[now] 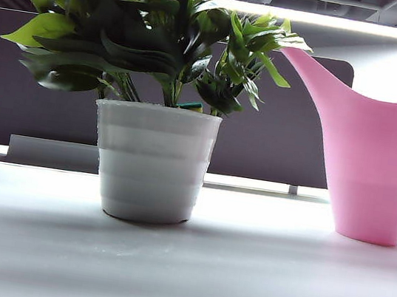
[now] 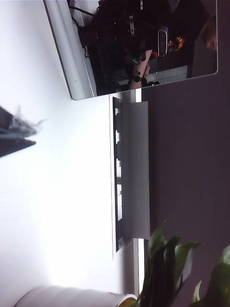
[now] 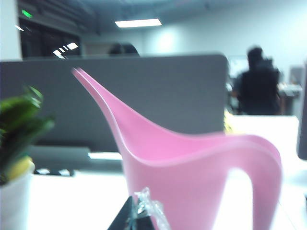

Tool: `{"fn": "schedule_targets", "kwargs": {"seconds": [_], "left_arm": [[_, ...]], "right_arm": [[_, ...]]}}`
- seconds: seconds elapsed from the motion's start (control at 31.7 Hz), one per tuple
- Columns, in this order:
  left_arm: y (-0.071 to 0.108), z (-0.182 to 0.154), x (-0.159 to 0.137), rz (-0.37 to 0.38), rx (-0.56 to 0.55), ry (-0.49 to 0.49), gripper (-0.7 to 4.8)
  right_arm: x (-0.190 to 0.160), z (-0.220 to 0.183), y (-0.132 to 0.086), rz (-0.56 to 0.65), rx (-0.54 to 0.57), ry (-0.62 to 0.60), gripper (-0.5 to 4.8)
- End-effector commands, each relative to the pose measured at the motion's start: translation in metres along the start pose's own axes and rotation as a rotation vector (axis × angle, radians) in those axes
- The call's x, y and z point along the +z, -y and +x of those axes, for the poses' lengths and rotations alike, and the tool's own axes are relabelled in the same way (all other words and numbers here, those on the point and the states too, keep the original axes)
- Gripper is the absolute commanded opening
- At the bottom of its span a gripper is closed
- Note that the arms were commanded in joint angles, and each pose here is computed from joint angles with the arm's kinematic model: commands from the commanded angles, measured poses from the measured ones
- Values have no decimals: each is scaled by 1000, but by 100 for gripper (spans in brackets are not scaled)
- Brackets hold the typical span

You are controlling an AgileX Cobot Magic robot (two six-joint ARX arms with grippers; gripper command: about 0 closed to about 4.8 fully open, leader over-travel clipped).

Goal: Pick up the watering can from the table, water the potted plant, and put the can back.

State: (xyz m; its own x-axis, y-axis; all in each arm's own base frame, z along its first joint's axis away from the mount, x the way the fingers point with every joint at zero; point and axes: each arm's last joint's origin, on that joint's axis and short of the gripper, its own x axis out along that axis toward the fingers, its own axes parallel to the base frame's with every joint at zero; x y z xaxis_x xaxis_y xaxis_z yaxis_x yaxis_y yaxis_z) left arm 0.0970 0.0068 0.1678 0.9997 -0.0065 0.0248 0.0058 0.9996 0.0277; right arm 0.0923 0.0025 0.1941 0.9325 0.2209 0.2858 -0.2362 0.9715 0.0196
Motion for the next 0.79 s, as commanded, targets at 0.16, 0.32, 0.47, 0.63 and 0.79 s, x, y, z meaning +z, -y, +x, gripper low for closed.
{"fn": "schedule_targets", "kwargs": {"seconds": [0.16,0.32,0.47,0.63,0.79], "left_arm": [[0,0,1,-1,-1,11,-5],[0,0,1,-2,-1,11,-5],[0,0,1,-2,-1,11,-5],[0,0,1,-2,-1,11,-5],[0,0,1,-2,-1,11,-5]], "right_arm": [[-13,0,-1,34,-249,-108,-5],[-14,1,-9,6,-215,-115,-5],[-14,1,-13,11,-167,-117,-5],[-14,2,-14,13,-98,-119,-5],[-14,2,-13,10,-65,-120,-5]]}}
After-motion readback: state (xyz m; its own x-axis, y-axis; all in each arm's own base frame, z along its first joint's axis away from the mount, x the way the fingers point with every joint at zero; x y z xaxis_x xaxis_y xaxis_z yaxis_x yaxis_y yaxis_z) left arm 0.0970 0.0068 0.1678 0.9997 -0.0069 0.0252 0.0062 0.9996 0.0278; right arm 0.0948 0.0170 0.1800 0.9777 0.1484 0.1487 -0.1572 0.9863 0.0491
